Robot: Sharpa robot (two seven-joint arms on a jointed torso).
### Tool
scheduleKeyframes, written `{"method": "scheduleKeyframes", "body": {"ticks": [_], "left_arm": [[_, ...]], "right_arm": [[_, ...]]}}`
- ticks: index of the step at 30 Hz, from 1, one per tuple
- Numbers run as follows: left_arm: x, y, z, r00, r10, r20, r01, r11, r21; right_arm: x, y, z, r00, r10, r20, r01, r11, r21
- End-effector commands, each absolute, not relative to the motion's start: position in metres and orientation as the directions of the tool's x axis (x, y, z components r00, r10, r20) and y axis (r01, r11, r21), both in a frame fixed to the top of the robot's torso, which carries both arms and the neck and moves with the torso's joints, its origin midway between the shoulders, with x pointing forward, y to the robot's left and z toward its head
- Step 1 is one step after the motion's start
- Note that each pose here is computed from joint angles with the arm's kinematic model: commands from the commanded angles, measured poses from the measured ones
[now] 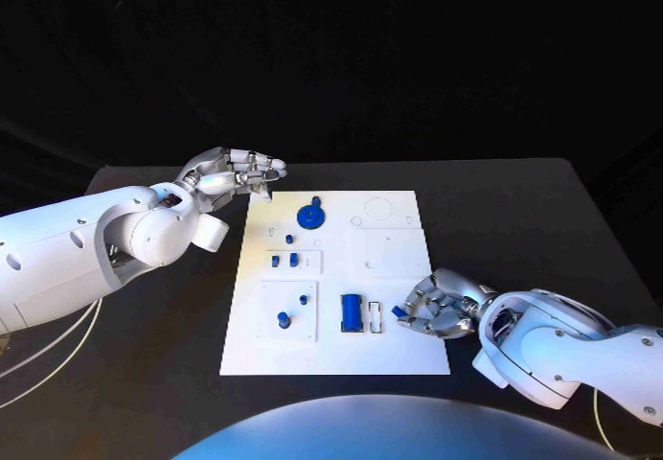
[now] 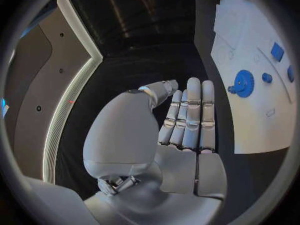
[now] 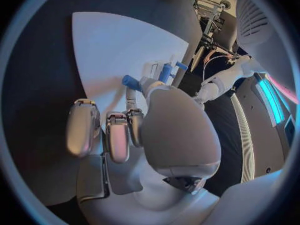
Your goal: Assemble the parts on the task board
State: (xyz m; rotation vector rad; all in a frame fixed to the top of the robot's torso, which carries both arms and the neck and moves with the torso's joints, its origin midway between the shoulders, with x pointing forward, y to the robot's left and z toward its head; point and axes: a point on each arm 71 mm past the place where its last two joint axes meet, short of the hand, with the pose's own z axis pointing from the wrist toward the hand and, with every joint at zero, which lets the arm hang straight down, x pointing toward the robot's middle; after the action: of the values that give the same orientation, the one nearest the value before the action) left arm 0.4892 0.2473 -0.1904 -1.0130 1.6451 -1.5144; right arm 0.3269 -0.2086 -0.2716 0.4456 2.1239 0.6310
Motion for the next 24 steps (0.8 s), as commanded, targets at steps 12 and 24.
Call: {"method": "scheduleKeyframes", "body": {"ticks": [12, 24], "left_arm": [[0.488, 0.245, -0.189, -0.485, -0.874, 0.032, -0.096, 0.017, -0.995], [0.488, 0.244, -0.189, -0.488, -0.872, 0.033, -0.098, 0.017, -0.995]], "right_arm": [[0.33, -0.19, -0.275, -0.59, 0.567, -0.574, 0.127, 0.768, 0.628], [0.333, -0.177, -0.278, -0.597, 0.565, -0.57, 0.127, 0.768, 0.628]]}}
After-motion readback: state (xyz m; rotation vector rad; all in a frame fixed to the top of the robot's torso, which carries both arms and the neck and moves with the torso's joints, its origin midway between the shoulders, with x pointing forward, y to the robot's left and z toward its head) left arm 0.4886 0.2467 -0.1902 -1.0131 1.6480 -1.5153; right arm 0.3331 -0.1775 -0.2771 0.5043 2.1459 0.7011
